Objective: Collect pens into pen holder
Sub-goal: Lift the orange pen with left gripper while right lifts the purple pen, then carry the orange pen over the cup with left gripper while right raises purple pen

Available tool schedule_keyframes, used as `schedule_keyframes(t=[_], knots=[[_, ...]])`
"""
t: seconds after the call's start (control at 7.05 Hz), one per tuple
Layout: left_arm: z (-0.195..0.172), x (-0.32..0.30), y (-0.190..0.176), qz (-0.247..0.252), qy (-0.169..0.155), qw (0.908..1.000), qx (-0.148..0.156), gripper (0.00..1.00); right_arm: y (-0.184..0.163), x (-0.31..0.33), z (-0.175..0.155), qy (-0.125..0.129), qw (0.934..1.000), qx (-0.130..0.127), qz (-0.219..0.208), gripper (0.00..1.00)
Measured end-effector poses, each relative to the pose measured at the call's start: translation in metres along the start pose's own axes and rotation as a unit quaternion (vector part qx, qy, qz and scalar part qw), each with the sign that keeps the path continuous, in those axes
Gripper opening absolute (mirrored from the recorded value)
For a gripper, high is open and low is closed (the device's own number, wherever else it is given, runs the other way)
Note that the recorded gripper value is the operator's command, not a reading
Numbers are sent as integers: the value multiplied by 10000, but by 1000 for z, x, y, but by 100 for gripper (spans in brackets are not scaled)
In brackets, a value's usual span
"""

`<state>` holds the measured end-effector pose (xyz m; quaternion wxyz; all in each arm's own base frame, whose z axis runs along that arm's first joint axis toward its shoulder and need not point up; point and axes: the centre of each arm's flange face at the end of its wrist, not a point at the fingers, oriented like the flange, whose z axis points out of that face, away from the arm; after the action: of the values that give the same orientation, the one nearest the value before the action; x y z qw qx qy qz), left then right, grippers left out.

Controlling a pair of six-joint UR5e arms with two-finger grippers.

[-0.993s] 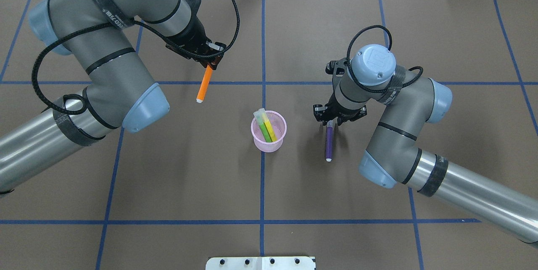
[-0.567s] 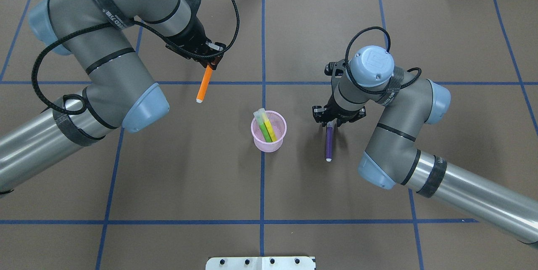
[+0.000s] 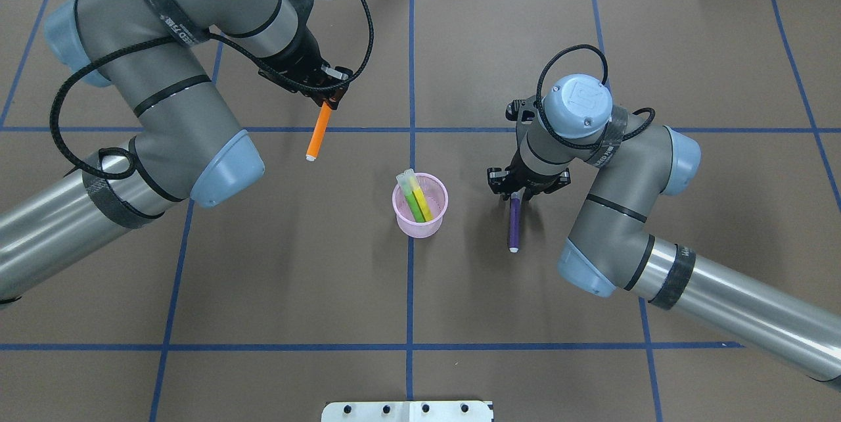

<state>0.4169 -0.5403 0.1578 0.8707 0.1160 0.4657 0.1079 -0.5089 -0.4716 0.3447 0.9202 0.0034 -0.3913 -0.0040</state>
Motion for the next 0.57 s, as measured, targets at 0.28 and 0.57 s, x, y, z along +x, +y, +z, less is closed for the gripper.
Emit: schedule_keyframes(t=[0.28,0.57], knots=[[0,0,0,2,-2,10000,-2,0,0,0,0,3,10000,-3,-1,0],[0,0,0,0,2,10000,7,0,-3,1,-8,-52,10000,29,-52,0]])
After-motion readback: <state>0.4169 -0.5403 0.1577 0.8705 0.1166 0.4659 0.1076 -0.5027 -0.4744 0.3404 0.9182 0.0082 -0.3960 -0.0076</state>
